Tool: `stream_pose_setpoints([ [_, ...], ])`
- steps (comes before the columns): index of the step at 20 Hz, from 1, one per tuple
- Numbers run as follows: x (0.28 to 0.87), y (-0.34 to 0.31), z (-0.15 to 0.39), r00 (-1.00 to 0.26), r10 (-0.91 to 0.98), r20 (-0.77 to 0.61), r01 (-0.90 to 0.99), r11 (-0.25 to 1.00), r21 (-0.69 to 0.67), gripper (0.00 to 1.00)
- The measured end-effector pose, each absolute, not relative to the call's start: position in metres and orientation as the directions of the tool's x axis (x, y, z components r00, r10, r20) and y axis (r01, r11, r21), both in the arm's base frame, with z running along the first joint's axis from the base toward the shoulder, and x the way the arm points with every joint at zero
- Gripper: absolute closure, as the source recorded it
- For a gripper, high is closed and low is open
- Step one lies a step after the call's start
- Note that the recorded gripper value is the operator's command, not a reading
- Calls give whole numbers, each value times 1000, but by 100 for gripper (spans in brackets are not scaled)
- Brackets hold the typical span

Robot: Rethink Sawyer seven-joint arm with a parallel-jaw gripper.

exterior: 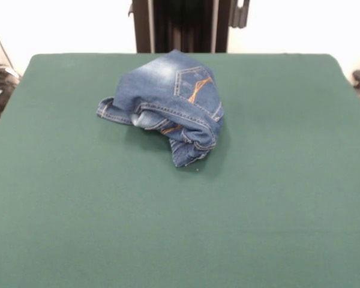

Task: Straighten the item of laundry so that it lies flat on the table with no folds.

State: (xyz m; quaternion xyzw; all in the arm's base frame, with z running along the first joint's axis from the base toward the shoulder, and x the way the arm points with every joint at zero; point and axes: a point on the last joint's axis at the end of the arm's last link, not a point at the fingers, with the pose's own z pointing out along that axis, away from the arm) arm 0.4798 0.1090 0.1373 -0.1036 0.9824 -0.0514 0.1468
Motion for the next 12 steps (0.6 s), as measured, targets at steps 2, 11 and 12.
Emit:
stream_pose_setpoints([
  [2, 477, 109, 130, -938, -217, -270, -189, 974, -128, 100],
  [11, 467, 104, 112, -949, -207, -237, -183, 976, -121, 100],
  [12, 467, 103, 112, -949, -206, -237, -182, 976, -121, 100],
])
